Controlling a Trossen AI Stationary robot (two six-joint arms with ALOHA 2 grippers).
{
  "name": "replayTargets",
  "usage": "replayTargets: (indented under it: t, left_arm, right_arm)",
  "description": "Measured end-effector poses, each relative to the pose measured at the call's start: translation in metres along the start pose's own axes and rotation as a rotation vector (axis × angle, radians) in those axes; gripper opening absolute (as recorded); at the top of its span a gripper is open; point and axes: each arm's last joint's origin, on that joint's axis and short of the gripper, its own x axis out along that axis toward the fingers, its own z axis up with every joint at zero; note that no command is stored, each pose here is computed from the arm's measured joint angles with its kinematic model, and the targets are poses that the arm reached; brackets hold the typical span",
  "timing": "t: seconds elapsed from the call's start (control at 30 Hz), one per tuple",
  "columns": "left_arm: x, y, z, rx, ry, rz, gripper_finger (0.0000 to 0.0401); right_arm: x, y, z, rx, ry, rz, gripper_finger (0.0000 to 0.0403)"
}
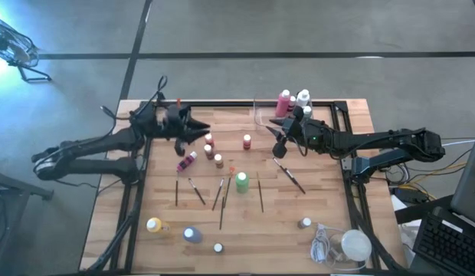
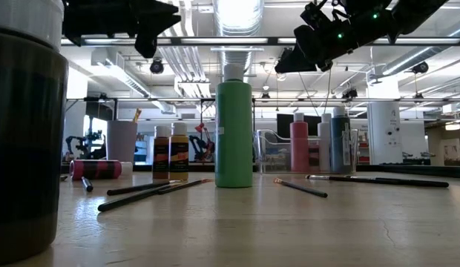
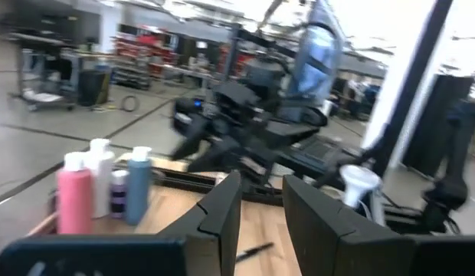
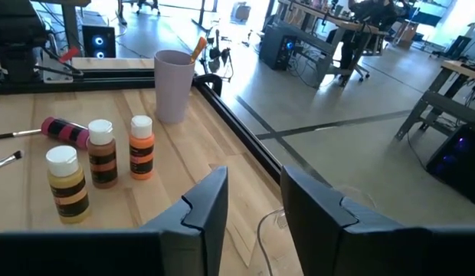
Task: Pick & Place Paint Supplies
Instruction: Put the orange paint bottle into the transparent bin
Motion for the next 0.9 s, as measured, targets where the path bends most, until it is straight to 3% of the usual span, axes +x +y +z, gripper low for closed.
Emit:
replayTargets:
  t: [0.2, 0.47, 0.7, 0.9]
  left_arm:
    - [0.004, -0.008, -0.009, 0.034, 0.066, -0.014, 0.0103]
    - [0.008, 0.003, -0.03, 0.04, 0.198, 0.187, 0.0104]
    - [0.017, 0.011, -0.048, 0.015, 0.298, 0.221, 0.0103]
    - [0.02, 0.014, -0.053, 0.064, 0.323, 0.216, 0.0103]
  right_arm:
    - [0.0, 0.0, 0.0, 0.011, 0.0, 0.0, 0.0088]
    - [0.0, 0.0, 0.0, 0.063, 0.002, 0.0, 0.007]
    - [0.0, 0.0, -0.001, 0.098, 0.008, 0.001, 0.0091]
    - [0.011, 0.004, -0.011, 0.11, 0.055, 0.0, 0.0123]
